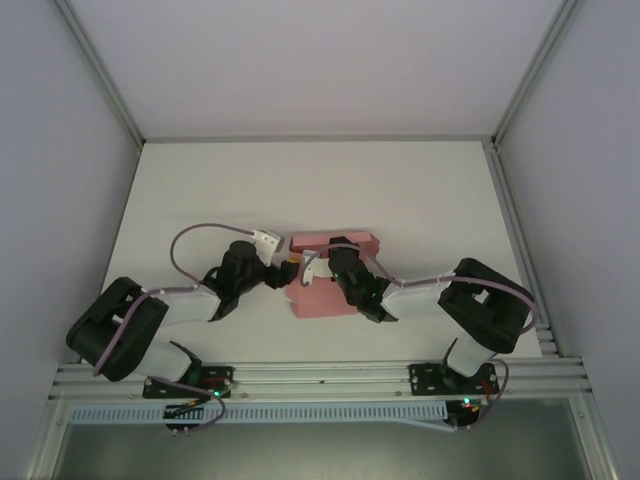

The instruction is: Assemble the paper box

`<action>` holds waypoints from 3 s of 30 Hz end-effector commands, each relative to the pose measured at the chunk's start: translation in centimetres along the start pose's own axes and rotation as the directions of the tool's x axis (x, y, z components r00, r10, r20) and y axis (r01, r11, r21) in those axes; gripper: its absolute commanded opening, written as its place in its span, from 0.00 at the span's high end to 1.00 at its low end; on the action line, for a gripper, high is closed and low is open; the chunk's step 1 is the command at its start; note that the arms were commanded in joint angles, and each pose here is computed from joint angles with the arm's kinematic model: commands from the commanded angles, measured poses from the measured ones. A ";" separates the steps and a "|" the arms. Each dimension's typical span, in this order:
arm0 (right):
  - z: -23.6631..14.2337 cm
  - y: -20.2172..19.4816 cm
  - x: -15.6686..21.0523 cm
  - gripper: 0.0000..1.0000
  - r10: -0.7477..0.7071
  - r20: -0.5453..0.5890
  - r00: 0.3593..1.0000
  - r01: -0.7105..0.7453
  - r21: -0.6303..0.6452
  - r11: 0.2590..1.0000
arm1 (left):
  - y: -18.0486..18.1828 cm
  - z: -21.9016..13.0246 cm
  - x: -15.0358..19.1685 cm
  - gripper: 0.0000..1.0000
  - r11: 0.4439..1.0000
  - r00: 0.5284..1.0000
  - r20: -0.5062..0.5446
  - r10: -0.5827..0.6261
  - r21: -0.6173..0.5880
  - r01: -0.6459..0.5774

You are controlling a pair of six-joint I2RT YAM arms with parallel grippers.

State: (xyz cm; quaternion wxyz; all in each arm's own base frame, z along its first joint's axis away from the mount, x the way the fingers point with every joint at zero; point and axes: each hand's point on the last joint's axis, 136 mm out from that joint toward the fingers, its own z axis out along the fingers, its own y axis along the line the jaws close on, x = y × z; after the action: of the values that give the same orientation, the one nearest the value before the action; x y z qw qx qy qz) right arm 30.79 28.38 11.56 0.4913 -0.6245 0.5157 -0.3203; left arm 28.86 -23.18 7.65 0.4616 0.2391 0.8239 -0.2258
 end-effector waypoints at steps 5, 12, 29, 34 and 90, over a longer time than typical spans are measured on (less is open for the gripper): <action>-0.4 2.6 0.9 1.00 -0.087 -0.059 0.994 0.084 -0.042 0.996 | -1.1 0.3 -0.6 0.24 0.997 0.999 0.042 -0.018 0.072 0.015; -0.8 3.5 0.0 1.00 -0.035 -0.038 0.999 0.031 -0.108 0.994 | -1.1 1.5 -2.8 0.25 0.998 0.995 0.101 -0.007 0.063 0.001; -1.5 3.1 0.1 1.00 0.108 -0.030 0.994 -0.112 -0.181 0.977 | 5.8 3.1 -2.0 0.91 0.915 0.994 0.113 -0.009 -0.401 0.054; -1.7 3.0 0.1 1.00 0.120 -0.030 0.992 -0.124 -0.204 0.971 | 7.2 3.1 -1.3 1.00 0.851 0.994 0.108 0.015 -0.524 0.044; -12.8 -17.1 -2.3 0.00 0.739 0.430 0.519 -0.717 -0.252 0.650 | -2.6 4.9 -5.6 1.00 0.993 0.988 0.118 0.097 -0.075 -0.088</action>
State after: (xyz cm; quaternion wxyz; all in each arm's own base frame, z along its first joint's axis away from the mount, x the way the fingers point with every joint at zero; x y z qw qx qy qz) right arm 24.61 27.41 28.82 0.6611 -0.4800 0.5764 0.0195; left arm 34.36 -27.84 10.10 0.5295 0.1977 0.8101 -0.1559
